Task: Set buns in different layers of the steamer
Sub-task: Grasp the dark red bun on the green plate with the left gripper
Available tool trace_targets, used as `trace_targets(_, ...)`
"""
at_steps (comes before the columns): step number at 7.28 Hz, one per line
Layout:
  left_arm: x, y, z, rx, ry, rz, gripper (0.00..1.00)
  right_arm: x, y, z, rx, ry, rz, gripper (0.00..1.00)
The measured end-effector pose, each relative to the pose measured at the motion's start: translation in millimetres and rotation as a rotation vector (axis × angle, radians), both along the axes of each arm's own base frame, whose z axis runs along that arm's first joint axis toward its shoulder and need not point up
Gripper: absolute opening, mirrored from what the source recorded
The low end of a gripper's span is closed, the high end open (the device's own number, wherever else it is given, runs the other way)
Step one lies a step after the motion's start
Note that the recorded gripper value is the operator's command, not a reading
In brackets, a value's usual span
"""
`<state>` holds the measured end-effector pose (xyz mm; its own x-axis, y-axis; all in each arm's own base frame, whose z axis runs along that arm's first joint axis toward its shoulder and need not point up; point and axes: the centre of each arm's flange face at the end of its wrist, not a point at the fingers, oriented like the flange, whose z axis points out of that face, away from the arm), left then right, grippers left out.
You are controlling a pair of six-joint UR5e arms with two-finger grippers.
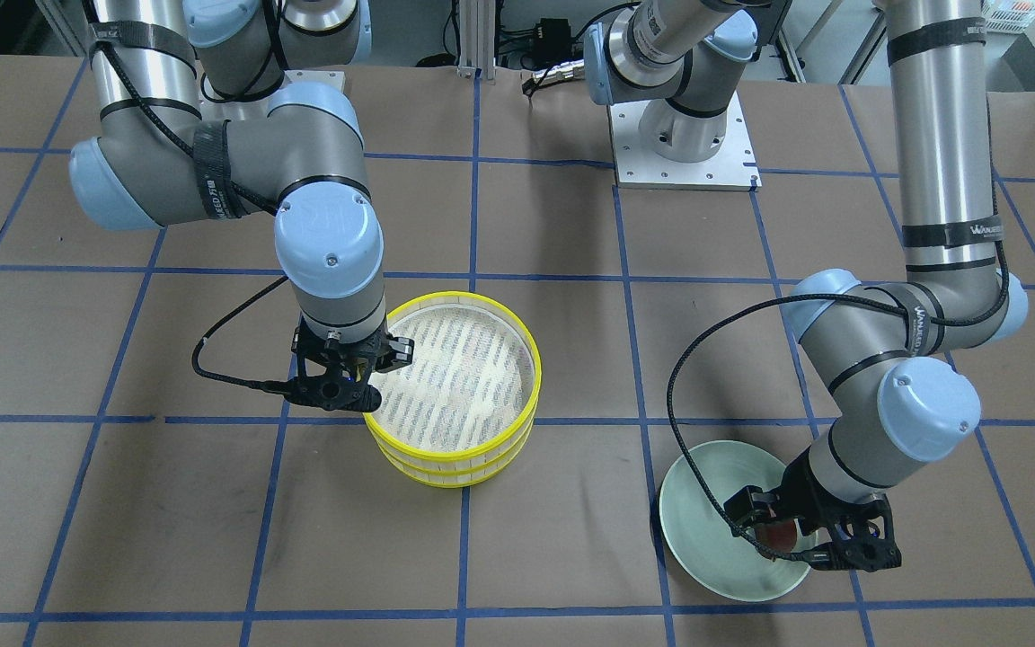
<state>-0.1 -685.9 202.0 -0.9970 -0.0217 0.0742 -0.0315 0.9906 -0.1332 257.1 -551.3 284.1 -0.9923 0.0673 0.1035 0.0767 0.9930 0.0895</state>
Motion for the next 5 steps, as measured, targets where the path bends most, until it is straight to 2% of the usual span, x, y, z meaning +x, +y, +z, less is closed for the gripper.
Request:
trace_targets(2,-1.8,-0.8,-7.3,0.005,0.026,-0.006,0.86,1.4,0.6,0.2,-0.001,-0.003,-0.007,0.00)
trace_targets(3,-1.7,-1.1,-9.5,0.008,0.026,-0.010,0.71,2.1,0.9,-0.9,0.002,-0.003,-0.009,0.03)
trace_targets(4,-1.5,-1.2,-10.3,0.009,0.025,-0.013,0.27,2.7,1.2,-1.8,0.003,-0.003,-0.010,0.12)
trace_targets(5,-1.4,-1.2,-10.6,0.009,0.023,-0.018,0.00,2.9,1.3,-2.2,0.004,-0.002,-0.011,0.18)
